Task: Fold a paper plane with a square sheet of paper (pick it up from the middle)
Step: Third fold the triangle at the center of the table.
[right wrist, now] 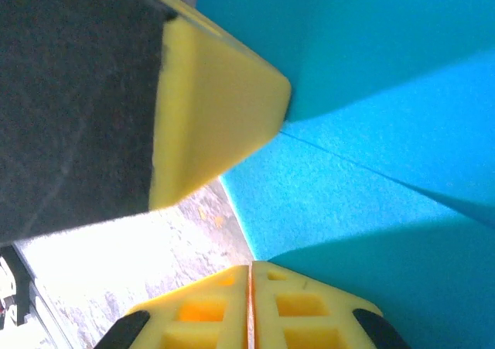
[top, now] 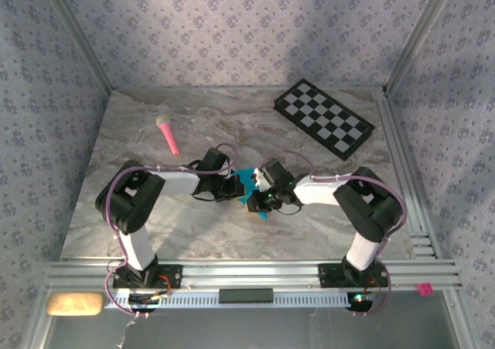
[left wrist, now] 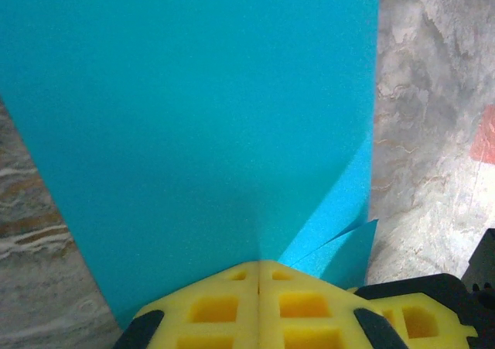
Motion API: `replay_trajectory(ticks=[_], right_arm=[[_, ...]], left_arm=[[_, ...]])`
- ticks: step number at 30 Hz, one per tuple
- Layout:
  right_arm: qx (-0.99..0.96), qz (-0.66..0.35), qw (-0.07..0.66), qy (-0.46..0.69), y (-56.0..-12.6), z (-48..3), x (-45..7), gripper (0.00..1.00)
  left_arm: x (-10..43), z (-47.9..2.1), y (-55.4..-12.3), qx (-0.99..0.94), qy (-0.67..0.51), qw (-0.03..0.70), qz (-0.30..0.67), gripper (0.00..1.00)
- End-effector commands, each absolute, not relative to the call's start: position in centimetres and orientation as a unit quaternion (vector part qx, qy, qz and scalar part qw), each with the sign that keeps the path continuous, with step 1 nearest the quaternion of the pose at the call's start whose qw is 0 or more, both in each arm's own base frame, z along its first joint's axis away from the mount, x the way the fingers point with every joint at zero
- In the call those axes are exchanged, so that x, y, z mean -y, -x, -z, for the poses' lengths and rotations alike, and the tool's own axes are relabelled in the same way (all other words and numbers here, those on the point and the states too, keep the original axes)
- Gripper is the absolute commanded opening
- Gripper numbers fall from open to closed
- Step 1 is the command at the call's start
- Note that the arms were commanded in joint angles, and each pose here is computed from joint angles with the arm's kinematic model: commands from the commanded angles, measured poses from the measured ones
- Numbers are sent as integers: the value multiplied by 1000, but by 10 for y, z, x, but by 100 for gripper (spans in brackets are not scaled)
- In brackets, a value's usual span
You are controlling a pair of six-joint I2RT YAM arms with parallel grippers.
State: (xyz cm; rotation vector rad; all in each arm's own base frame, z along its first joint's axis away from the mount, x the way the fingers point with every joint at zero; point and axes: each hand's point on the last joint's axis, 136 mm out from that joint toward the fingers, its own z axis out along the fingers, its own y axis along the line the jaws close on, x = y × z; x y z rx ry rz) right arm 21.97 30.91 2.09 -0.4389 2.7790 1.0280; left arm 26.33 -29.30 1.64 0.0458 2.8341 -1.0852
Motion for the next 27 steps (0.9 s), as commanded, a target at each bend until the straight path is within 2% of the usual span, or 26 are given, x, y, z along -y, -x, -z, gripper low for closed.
replay_trajectory(ticks=[1,23,27], right_arm=[[-938,-320,40,127,-201,-8,-286,11],[-947,-300,36,112,-161,2,-232,13],[-944,-305,63,110,-169,-17,-233,13]], left_arm=[[259,32,-239,-964,1,7,266,2],[263,28,-240,-962,2,3,274,1],[264,24,-240,-961,0,4,276,1]])
